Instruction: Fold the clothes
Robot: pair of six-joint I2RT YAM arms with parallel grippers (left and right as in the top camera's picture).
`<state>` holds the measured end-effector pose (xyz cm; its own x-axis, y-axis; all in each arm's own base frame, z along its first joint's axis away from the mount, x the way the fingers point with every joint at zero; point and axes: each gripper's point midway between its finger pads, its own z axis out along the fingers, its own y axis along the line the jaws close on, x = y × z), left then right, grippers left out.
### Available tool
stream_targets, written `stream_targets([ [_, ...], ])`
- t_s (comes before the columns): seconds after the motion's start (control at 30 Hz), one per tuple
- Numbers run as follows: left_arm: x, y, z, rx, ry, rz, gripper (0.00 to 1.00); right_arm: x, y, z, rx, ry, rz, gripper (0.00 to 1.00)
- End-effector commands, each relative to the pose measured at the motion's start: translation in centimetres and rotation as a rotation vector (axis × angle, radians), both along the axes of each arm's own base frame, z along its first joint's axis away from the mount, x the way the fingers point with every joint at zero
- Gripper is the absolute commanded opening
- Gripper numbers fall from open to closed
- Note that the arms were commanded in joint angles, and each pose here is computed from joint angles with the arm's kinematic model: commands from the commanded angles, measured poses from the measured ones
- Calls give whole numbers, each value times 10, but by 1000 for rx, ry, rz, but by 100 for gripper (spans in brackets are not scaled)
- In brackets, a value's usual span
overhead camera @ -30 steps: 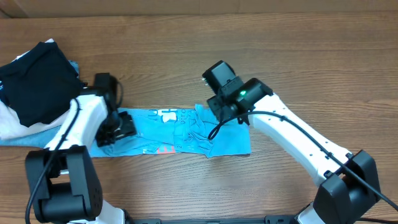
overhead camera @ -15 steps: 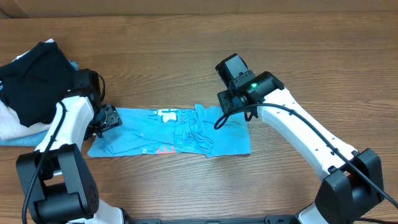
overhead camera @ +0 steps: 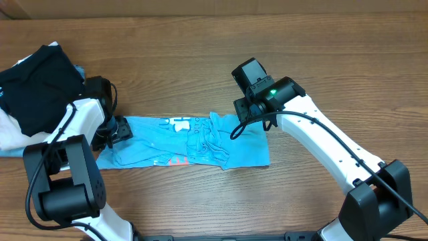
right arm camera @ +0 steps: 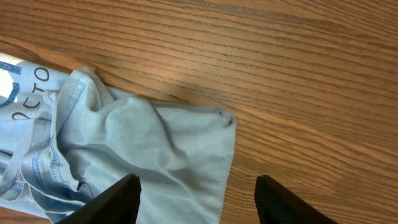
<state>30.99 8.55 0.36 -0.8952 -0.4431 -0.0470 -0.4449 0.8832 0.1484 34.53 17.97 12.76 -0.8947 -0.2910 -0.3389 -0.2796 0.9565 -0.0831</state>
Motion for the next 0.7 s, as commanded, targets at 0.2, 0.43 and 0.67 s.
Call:
stream_targets([
  [0.2,-7,-4,-19,-36,56,-25,8,4,2,12,31,-28,-26,63],
  [0.43,-7,-5,-12,-36,46,-25,4,6,-3,12,23,-38,-56,62],
  [0.67,-12,14,-5,74,59,22,55,7,-6,12,18,-37,-69,63],
])
